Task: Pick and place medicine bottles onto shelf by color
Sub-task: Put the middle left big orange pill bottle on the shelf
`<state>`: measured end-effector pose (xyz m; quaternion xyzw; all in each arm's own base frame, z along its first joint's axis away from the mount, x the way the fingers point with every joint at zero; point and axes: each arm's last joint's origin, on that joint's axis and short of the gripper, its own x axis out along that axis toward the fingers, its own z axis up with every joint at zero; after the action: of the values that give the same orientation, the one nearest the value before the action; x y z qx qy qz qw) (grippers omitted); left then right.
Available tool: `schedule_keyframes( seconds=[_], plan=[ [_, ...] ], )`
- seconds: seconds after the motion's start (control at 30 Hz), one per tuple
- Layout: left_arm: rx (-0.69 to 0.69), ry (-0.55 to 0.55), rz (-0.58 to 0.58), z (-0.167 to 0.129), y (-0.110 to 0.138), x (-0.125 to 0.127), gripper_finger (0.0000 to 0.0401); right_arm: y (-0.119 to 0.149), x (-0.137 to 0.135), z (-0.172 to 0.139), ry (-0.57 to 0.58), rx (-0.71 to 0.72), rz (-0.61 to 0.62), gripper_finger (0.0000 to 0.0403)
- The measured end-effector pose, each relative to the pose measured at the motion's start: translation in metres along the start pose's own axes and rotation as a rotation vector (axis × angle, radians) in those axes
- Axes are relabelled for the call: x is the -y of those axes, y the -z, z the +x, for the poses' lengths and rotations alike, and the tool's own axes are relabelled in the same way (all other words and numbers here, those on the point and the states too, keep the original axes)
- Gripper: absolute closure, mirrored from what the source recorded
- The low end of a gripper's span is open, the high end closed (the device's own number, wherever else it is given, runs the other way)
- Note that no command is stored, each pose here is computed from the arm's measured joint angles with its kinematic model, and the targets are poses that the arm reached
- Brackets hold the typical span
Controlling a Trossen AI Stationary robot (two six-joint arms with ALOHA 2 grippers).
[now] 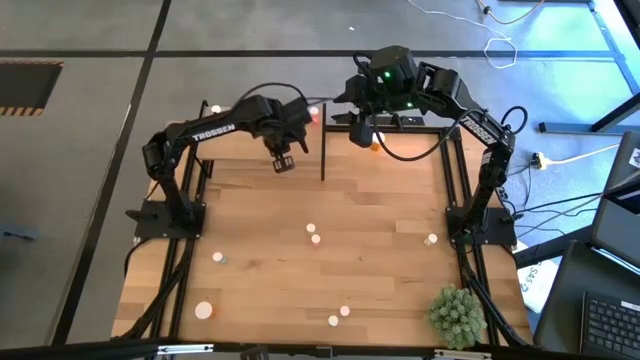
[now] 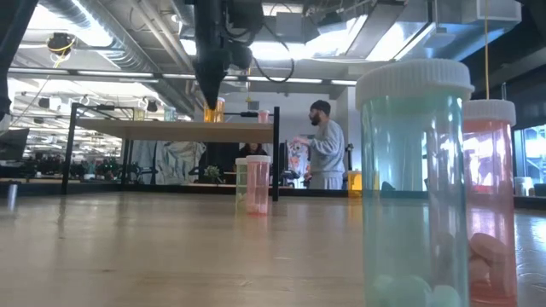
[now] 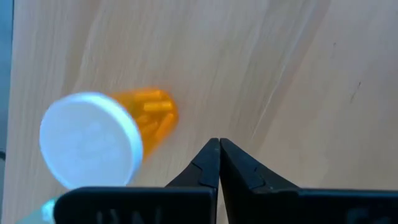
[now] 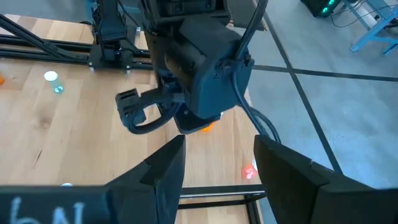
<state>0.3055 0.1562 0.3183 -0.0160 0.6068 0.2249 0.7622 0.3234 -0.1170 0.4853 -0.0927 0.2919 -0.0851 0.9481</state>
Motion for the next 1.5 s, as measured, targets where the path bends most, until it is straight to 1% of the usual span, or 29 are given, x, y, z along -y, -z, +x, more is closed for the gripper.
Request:
schedule_keyframes(
  seconds=[0.07, 0.13, 0.27, 0.5, 0.77, 1.03, 1.17, 1.33, 1.43, 1.5],
  plan=[
    [0.023, -0.012, -0.001, 0.0, -0.002, 0.001, 0.04, 0.0, 0.0, 0.0, 0.0, 0.0, 0.0, 0.021],
    [0.037, -0.048, 0.0, 0.0, -0.004, 0.0, 0.0399, 0.0, 0.0, 0.0, 0.0, 0.0, 0.0, 0.021],
    [0.03, -0.103, 0.015, 0.0, -0.004, -0.003, 0.04, 0.0, 0.0, 0.0, 0.0, 0.0, 0.0, 0.021],
    [0.027, -0.119, 0.025, 0.001, -0.004, -0.007, 0.0401, 0.0, 0.0, 0.0, 0.0, 0.0, 0.0, 0.021],
    [0.029, -0.137, 0.024, 0.004, -0.003, -0.021, 0.0401, 0.0, 0.0, 0.0, 0.0, 0.0, 0.0, 0.021],
    [0.045, -0.156, 0.054, 0.006, -0.003, -0.033, 0.0401, 0.0, 0.0, 0.0, 0.0, 0.0, 0.0, 0.021],
    [0.05, -0.151, 0.07, 0.004, -0.004, -0.028, 0.0401, 0.0, 0.0, 0.0, 0.0, 0.0, 0.0, 0.021],
    [0.105, -0.145, 0.13, -0.016, -0.002, -0.013, 0.0401, 0.0, 0.0, 0.0, 0.0, 0.0, 0.0, 0.021],
    [0.096, -0.132, 0.152, -0.019, 0.0, -0.005, 0.0401, 0.0, 0.0, 0.0, 0.0, 0.0, 0.0, 0.021],
    [0.063, -0.123, 0.143, -0.019, 0.003, -0.004, 0.0401, 0.0, 0.0, 0.0, 0.0, 0.0, 0.0, 0.021]
  ],
)
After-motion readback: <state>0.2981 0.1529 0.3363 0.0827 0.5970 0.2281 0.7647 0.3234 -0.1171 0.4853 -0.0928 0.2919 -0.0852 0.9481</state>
